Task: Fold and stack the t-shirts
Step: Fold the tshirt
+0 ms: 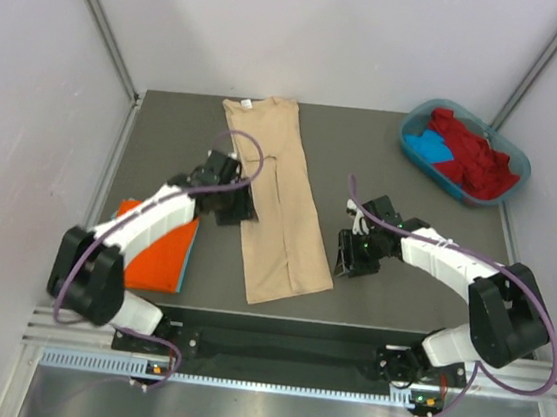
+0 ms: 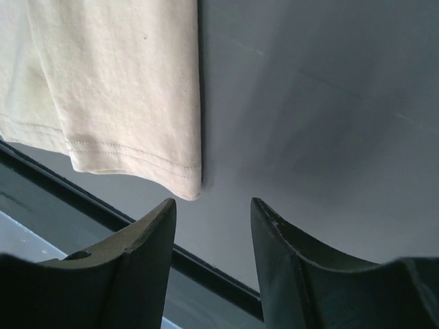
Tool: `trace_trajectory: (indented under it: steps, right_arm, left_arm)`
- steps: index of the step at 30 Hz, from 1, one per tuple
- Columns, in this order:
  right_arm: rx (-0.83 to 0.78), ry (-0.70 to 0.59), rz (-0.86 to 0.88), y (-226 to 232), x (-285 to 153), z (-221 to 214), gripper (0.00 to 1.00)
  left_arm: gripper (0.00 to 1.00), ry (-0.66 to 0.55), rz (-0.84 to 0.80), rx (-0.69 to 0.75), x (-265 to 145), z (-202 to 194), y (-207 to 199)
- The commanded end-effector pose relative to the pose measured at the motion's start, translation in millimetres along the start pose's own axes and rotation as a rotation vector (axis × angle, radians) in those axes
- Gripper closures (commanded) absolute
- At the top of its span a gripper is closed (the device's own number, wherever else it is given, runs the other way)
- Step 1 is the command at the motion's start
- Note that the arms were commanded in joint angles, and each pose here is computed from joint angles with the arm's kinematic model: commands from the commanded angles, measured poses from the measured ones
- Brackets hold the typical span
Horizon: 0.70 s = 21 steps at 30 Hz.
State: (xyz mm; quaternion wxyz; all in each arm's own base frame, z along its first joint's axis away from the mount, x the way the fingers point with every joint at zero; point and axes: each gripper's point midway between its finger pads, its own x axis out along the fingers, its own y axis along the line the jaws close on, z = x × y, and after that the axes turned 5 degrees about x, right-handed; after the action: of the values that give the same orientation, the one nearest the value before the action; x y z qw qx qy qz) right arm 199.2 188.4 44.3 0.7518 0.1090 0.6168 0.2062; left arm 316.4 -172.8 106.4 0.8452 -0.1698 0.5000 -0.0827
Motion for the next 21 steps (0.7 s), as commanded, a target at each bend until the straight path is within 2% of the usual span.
trace_trajectory:
  steps: [1,5,9,15,17,21]
  right_arm:
    - [-0.031,-0.034,0.081,8.7,5.1,6.9,0.52]
    - [-0.03,-0.016,0.116,8.9,14.3,-2.2,0.52]
    - [-0.021,-0.007,0.124,5.9,23.6,-6.2,0.52]
    - [-0.013,-0.005,0.132,5.2,29.0,-8.9,0.59]
    - [-0.012,-0.004,0.128,4.1,29.1,-10.4,0.63]
    - [-0.009,-0.014,0.107,-0.6,27.6,-14.7,0.66]
  left_arm:
    - [0.46,-0.048,-0.034,-0.013,-34.6,-32.6,-11.8]
    - [0.46,0.028,-0.033,-0.017,-38.7,-100.6,-11.7]
    - [0.47,0.064,-0.049,-0.044,-38.7,-141.0,-17.8]
    - [0.46,0.085,-0.012,-0.046,-29.6,-163.5,-9.0]
    - [0.46,0.1,-0.007,-0.046,-24.2,-170.6,-7.1]
    - [0.46,0.122,0.012,-0.032,-19.3,-185.7,-6.5]
